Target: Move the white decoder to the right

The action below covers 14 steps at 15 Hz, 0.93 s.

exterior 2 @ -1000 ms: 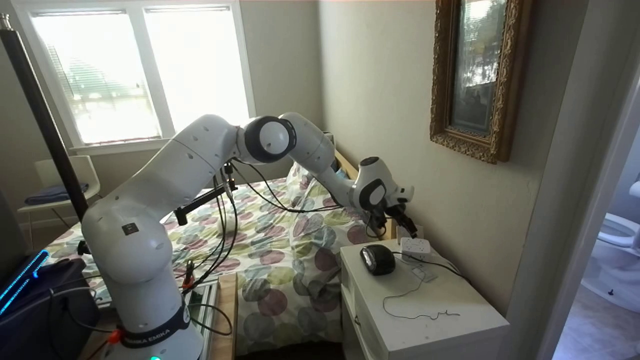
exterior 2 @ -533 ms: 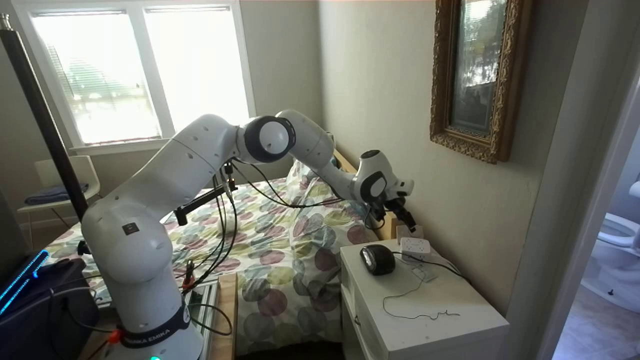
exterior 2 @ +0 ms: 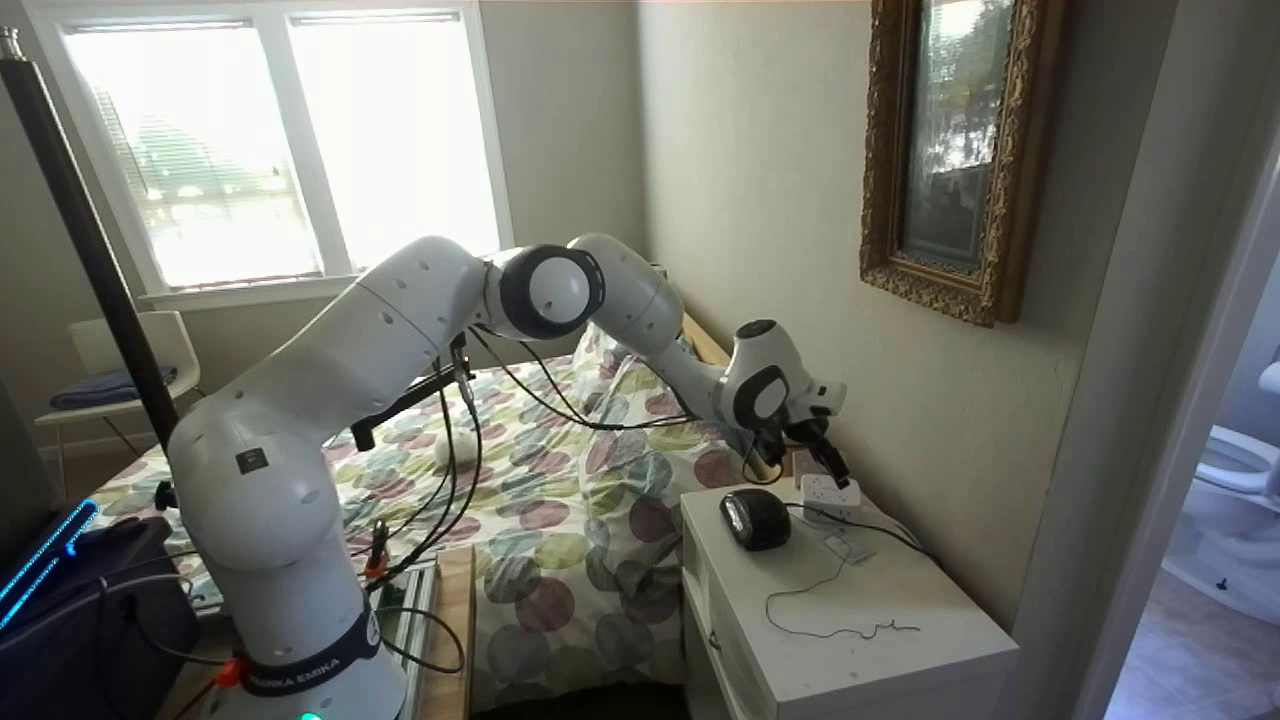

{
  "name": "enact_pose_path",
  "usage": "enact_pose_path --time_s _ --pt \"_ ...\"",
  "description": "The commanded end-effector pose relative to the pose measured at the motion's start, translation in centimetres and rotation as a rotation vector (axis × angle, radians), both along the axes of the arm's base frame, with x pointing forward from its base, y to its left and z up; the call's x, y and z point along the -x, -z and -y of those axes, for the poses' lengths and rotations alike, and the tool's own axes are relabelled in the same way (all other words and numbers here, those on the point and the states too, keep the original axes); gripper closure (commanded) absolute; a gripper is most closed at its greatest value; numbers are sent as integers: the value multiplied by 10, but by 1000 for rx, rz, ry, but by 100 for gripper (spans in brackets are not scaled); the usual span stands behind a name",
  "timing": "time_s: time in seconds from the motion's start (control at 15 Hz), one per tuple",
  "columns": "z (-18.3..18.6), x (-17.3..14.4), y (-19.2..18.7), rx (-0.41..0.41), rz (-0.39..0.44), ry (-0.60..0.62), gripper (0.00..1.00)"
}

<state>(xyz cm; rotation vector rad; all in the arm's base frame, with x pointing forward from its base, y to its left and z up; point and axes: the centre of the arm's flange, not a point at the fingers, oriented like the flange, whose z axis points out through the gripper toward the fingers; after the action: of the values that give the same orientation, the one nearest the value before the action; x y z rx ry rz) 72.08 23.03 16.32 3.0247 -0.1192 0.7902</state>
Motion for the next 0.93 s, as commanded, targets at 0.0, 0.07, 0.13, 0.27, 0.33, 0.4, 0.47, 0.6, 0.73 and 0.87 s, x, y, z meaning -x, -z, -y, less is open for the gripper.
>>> enact_pose_path --time_s 0.0,0.07,0.13,0.27,0.33,0.4,0.47,0.6,0.73,0.87 --pt "2 -10 21 -35 32 -7 0" --pt "4 -10 25 -46 34 -13 0" --pt "4 -9 29 -62 38 -21 0" --pt "3 -8 35 -77 42 -30 0" --pt "3 -7 38 -85 42 -39 0" --pt "3 -6 40 -84 46 -48 0" --pt "3 -6 41 -84 48 -57 0" --pt "3 -5 43 -83 51 -77 0" --pt "2 -3 42 -74 56 -108 0" --pt "-1 -1 39 -63 68 -151 0"
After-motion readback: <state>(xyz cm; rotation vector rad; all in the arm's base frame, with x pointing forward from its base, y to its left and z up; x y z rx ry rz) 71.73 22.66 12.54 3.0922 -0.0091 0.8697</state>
